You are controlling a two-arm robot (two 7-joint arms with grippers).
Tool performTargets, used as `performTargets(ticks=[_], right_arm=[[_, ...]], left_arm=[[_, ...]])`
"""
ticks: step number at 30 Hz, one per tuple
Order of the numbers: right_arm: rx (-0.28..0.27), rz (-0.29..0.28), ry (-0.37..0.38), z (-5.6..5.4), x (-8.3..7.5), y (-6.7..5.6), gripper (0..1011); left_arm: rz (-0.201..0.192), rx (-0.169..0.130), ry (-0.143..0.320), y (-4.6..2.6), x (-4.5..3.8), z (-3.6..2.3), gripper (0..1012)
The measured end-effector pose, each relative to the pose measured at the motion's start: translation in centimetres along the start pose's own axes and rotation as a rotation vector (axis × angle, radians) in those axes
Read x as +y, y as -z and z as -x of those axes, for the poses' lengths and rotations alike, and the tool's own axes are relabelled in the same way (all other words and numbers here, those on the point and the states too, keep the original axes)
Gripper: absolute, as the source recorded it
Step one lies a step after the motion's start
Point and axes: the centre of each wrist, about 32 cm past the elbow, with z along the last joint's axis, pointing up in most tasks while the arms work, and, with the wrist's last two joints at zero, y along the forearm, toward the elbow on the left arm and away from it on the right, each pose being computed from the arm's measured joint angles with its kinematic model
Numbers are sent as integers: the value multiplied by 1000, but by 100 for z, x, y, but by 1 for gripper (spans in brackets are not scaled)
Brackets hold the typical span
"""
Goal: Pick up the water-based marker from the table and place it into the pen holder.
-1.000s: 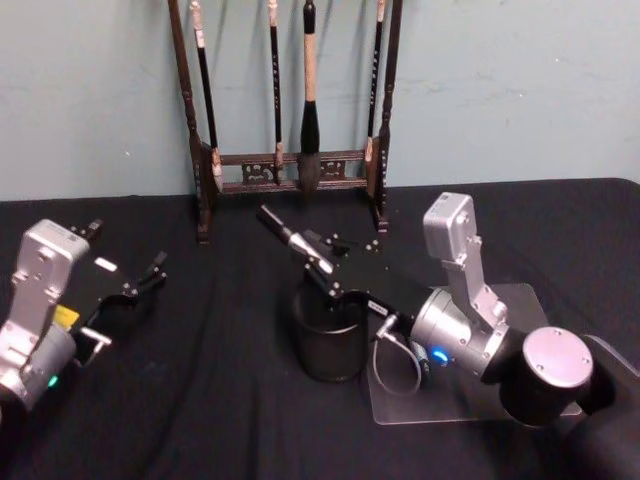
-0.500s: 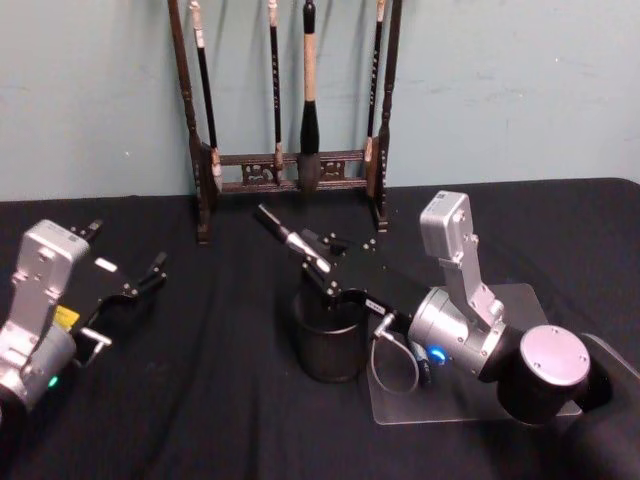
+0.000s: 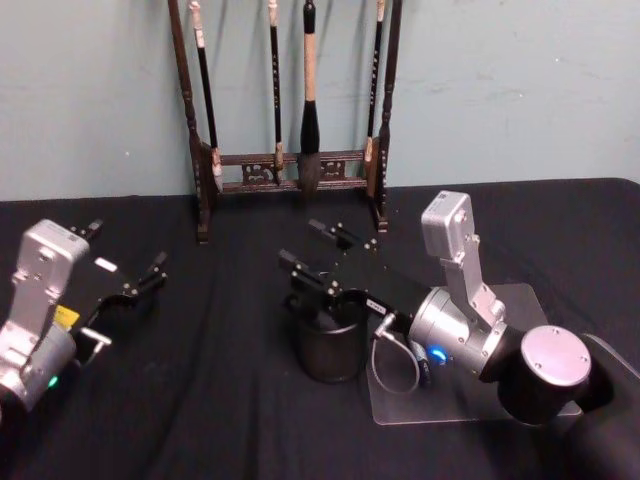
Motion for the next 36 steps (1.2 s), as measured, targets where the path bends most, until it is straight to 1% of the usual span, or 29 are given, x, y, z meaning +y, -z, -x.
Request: performTargets(ticks=[2, 3, 5, 7, 8, 9, 14, 22, 29, 36], right_arm=[[0, 0, 0, 0, 0, 0, 656], [0, 0, 0, 0, -1, 0, 722], [0, 0, 0, 0, -2, 0, 760], [0, 0, 1, 0, -3, 1, 835], [0, 0, 1, 0, -3, 1, 844], [0, 0, 1, 0, -3, 1, 889], [0, 0, 1, 1, -4, 1, 997], [0, 0, 1, 1, -4, 0, 1002], [-2, 7, 22, 11, -91, -57, 1002], [-2, 12, 73, 25, -245, -106, 1002]], left_arm=[[0, 0, 0, 0, 0, 0, 1009], [0, 0, 0, 0, 0, 0, 1009], [0, 0, 0, 0, 0, 0, 1009], [0, 0, 0, 0, 0, 0, 1009], [0, 0, 0, 0, 0, 0, 1009], [0, 0, 0, 0, 0, 0, 1009], [0, 0, 0, 0, 0, 0, 1009], [0, 0, 0, 0, 0, 0, 1009], [0, 0, 0, 0, 0, 0, 1009], [0, 0, 0, 0, 0, 0, 1009]])
